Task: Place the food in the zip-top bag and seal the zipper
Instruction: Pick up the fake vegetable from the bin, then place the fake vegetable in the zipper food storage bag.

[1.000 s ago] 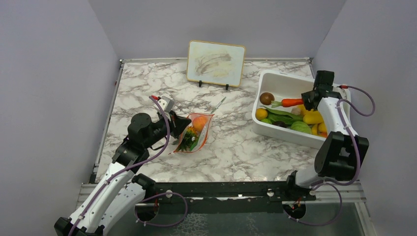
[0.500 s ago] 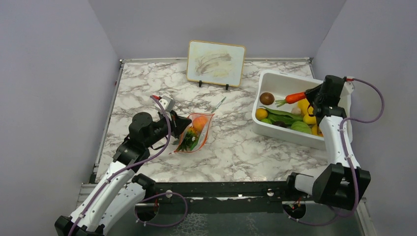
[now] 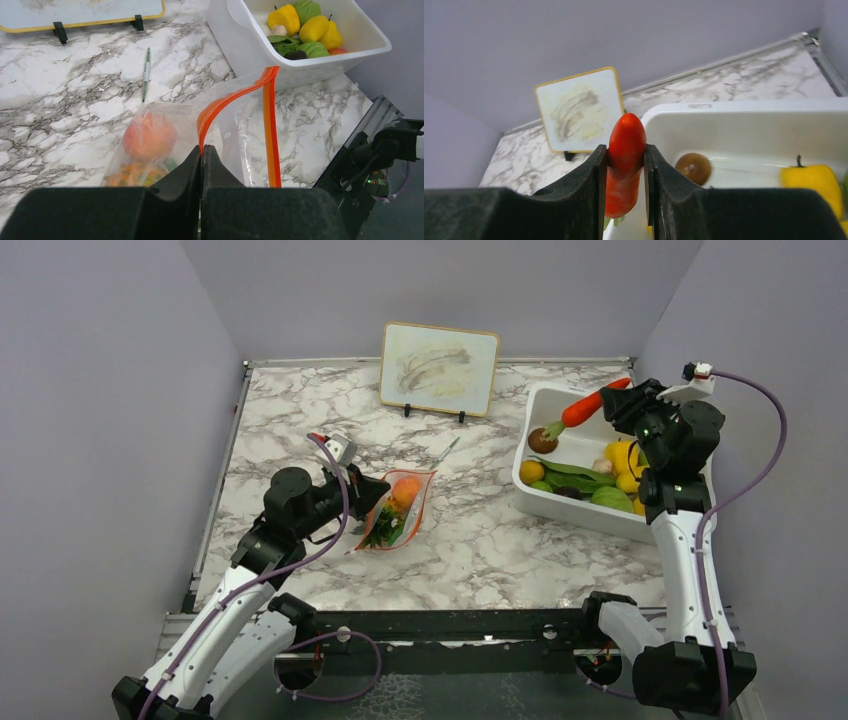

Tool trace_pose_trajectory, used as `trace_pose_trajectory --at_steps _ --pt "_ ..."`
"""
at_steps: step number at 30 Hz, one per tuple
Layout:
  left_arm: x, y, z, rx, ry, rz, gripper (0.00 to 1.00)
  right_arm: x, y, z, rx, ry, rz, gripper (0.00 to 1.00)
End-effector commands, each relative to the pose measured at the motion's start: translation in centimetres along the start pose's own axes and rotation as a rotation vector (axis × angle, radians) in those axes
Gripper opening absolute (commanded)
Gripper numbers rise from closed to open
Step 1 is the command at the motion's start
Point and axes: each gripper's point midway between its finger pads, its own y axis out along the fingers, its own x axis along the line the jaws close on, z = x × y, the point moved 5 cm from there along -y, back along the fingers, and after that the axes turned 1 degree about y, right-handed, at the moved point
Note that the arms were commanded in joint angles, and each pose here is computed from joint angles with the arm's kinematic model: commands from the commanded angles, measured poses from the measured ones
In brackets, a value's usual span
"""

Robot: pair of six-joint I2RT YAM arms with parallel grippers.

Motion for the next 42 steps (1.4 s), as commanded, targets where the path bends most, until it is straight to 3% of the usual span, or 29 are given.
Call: trace_pose_trajectory --at_steps 1,11,23,30,42 --pt "-0.2 0.1 -1.0 -0.042 -0.008 0.001 0.00 4.5 -1.5 -1.1 -0.013 -0.101 -0.288 0.01" --pt "-1.7 0.5 -3.2 -0.055 -0.062 0.064 0.00 11.2 -6.8 -0.1 -0.084 -0.297 -0.742 0.01" --pt "-2.3 0.6 -4.4 -0.062 -0.090 0.087 0.00 14.7 -11.0 1.9 -0.139 -0.371 -1.091 0.01" --pt "-2.0 0.8 -4.7 -0.006 -0.097 0.049 0.00 17.3 -12.7 3.6 -0.167 -0.457 -1.311 0.01" --pt "-2.5 0.4 -3.8 0.022 -0.126 0.078 0.00 23.7 -17.0 7.3 -0.312 -0.562 -1.737 0.01"
